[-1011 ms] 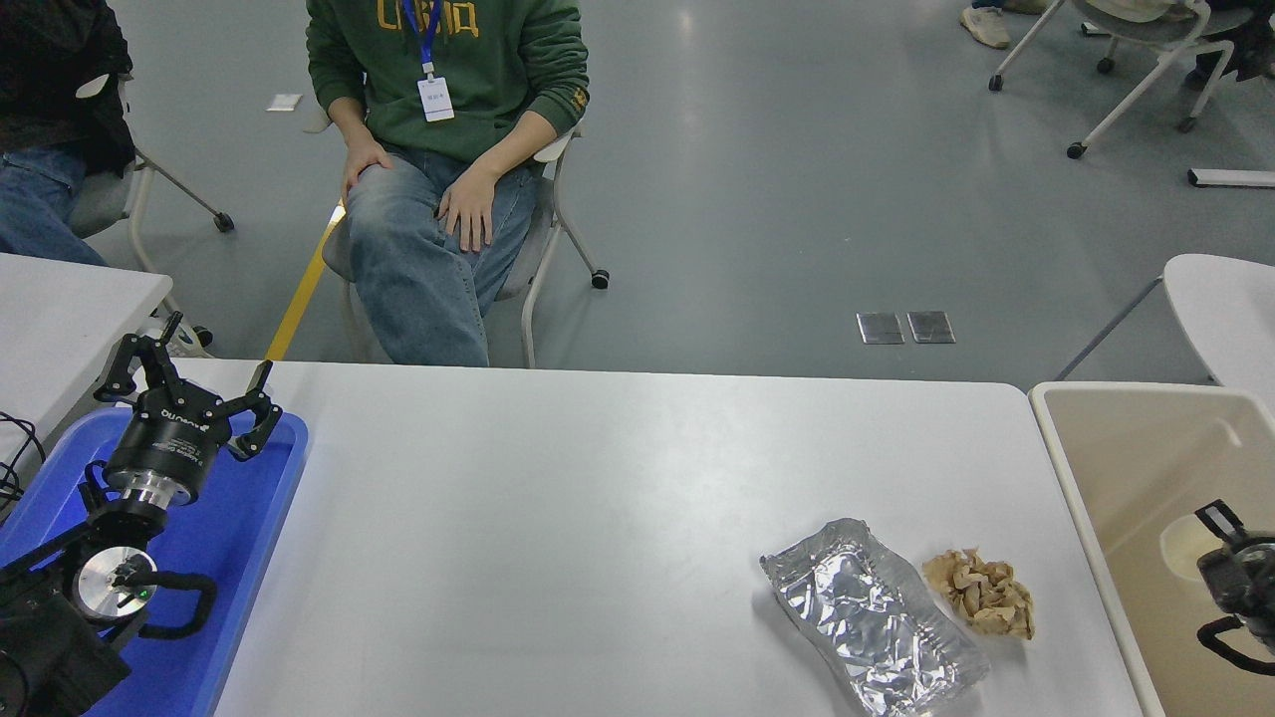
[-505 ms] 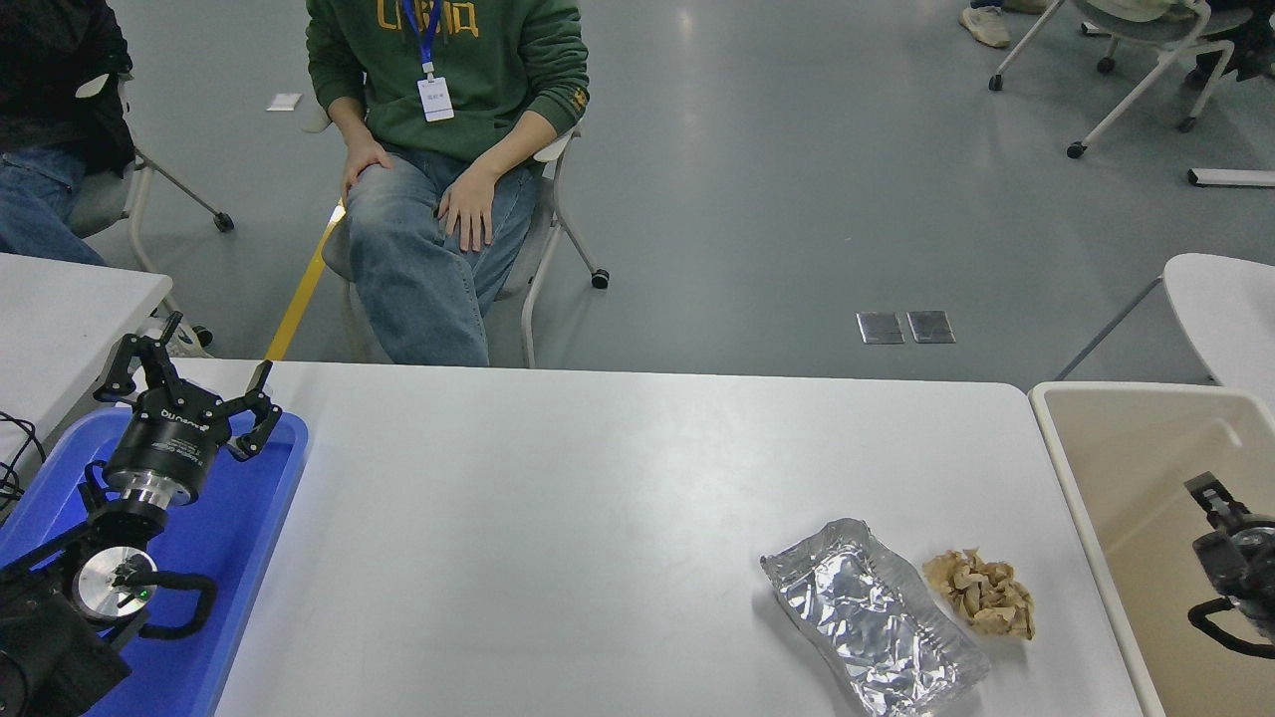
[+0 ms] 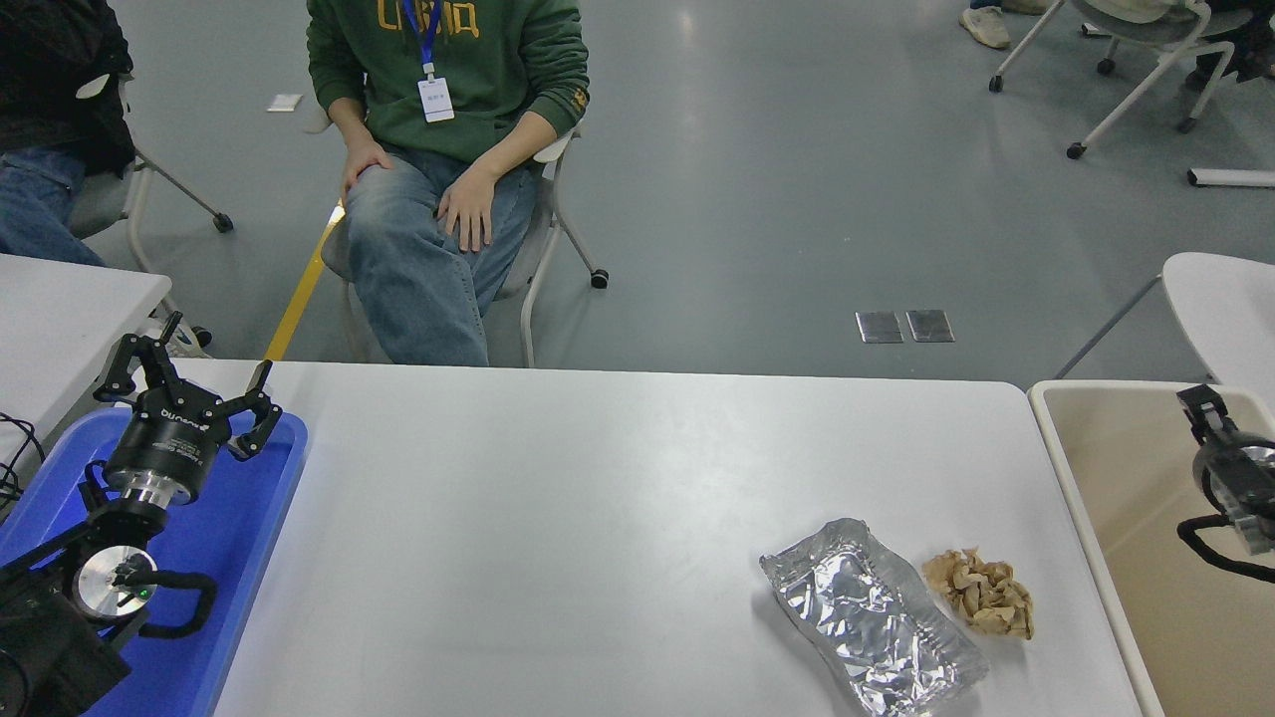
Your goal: Clean the table surface
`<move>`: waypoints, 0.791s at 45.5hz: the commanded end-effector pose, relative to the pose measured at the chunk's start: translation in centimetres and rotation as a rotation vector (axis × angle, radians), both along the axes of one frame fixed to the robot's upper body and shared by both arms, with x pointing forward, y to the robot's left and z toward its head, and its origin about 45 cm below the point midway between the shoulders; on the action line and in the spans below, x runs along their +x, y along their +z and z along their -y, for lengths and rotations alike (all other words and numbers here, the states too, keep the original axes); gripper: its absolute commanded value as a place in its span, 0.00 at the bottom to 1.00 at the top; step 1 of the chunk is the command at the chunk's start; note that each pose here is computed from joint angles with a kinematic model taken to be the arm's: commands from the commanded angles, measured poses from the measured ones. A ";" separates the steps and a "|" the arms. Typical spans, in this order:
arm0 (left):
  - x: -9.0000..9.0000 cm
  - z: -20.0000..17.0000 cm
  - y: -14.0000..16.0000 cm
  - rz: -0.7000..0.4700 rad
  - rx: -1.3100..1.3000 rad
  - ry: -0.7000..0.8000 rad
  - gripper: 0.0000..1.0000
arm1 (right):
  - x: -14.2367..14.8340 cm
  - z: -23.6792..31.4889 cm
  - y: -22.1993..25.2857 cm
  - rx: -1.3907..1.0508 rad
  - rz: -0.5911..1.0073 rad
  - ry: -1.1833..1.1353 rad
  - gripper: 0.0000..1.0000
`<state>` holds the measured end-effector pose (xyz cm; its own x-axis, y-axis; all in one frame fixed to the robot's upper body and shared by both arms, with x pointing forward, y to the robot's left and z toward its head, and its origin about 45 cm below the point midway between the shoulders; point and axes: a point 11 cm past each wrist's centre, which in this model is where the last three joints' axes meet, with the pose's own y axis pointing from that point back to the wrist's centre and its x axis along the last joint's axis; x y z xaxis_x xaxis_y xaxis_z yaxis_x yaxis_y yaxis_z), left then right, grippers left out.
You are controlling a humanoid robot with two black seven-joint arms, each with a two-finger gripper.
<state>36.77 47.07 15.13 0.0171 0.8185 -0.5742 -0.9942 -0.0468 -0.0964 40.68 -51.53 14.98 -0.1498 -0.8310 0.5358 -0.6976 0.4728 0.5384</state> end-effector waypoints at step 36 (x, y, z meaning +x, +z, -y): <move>0.0 0.0 0.0 0.000 0.000 0.000 1.00 | 2.7 -25.4 -0.8 0.951 0.422 0.092 1.00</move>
<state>36.76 47.06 15.12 0.0170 0.8187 -0.5740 -0.9943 -0.0467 -0.0961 44.74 -30.67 15.48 -0.1082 -0.9518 -0.2870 -0.9047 -0.0254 0.4253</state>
